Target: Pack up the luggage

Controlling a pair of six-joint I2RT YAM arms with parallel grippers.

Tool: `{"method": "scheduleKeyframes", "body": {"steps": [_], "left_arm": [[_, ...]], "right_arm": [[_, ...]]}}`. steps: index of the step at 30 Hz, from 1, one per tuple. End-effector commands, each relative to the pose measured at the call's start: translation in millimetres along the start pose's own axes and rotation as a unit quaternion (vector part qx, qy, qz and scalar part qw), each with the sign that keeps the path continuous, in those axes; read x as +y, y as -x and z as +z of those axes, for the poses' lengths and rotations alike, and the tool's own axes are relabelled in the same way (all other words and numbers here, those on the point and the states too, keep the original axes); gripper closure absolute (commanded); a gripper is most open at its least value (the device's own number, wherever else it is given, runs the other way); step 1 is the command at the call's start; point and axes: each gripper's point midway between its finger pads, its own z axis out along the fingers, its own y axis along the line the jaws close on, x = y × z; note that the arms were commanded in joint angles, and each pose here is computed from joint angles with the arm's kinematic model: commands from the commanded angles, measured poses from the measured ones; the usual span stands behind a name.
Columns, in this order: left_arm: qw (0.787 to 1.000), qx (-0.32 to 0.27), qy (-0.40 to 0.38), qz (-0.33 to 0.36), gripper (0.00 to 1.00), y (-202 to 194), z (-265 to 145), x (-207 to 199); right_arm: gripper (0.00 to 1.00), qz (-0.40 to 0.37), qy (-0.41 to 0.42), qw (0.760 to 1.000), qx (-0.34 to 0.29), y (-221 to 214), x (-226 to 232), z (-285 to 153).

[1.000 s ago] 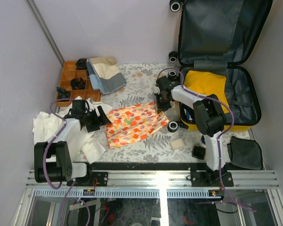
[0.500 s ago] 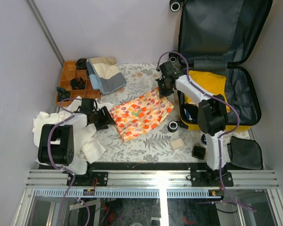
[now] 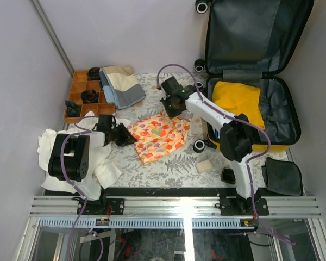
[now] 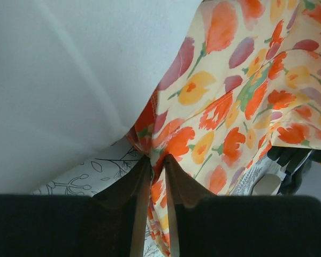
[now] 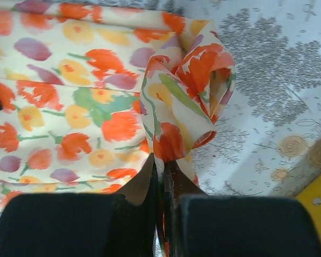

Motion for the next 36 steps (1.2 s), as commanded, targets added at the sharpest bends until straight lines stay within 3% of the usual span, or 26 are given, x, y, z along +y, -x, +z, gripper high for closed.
{"method": "scheduleKeyframes", "body": {"steps": [1,12,15,21,23,26,28,32,36], "left_arm": [[0.999,0.019,0.022,-0.016,0.85,-16.6,10.1,17.2],[0.999,0.025,0.018,-0.018,0.90,-19.8,13.1,16.3],[0.999,0.027,0.018,-0.017,0.90,-21.7,13.8,16.8],[0.999,0.024,0.023,-0.010,0.87,-17.6,11.3,15.6],[0.999,0.024,0.031,-0.010,0.84,-15.9,8.3,18.4],[0.999,0.024,0.043,-0.020,0.65,-11.8,-0.6,23.4],[0.998,0.023,0.047,-0.023,0.53,-8.7,-9.7,25.4],[0.998,0.026,0.037,-0.033,0.42,-8.6,-27.1,26.3],[1.000,0.016,-0.004,-0.016,0.39,-6.5,-41.0,8.5]], "right_arm": [[1.00,-0.022,0.012,0.999,-0.045,22.5,33.8,-35.7],[1.00,-0.043,0.093,0.994,-0.033,-2.3,145.1,-20.5],[1.00,-0.019,0.116,0.992,-0.034,-3.8,164.7,-10.7],[0.88,0.022,0.182,0.983,-0.020,-11.7,191.3,12.6],[0.77,0.033,0.213,0.976,-0.033,-10.3,199.8,11.9],[0.37,0.047,0.260,0.963,-0.046,-1.0,205.7,2.1],[0.22,0.058,0.296,0.952,-0.055,12.0,200.6,-11.4],[0.14,0.038,0.381,0.921,-0.074,34.0,183.5,-59.5],[0.11,0.031,0.389,0.917,-0.081,34.5,133.9,-79.2]]}}
